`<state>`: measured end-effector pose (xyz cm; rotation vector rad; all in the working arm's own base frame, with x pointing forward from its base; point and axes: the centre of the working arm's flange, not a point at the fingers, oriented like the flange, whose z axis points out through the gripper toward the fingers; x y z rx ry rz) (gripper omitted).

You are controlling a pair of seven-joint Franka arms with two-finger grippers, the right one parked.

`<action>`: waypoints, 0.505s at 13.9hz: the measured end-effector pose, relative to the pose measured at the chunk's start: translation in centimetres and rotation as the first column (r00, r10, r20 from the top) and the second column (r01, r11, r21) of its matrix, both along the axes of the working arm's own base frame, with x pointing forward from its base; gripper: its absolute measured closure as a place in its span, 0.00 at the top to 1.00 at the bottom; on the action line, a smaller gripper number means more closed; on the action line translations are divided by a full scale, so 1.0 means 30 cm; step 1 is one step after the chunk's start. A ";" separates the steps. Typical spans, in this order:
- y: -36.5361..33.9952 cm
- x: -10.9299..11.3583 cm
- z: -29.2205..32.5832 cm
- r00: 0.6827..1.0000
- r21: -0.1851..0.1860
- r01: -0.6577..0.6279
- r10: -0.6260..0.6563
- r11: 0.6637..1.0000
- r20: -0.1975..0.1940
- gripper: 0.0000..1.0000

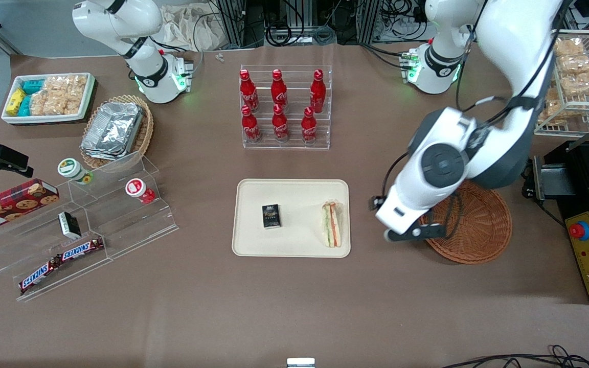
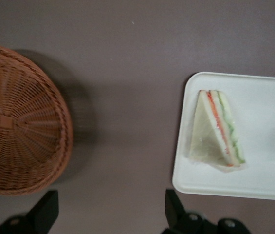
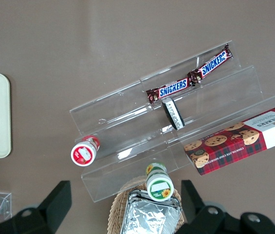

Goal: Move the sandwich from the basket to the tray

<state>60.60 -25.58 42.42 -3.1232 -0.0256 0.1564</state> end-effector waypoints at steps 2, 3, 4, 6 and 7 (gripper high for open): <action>0.178 -0.041 0.063 0.998 -0.027 0.067 -0.067 0.997 -0.012 0.98; 0.277 -0.064 0.088 0.995 -0.036 0.096 -0.096 0.995 -0.013 0.98; 0.373 -0.093 0.109 0.993 -0.036 0.119 -0.119 0.992 -0.013 0.97; 0.517 -0.166 0.132 0.985 -0.029 0.170 -0.171 0.985 -0.019 0.94; 0.566 -0.196 0.138 0.978 -0.030 0.206 -0.207 0.978 -0.025 0.93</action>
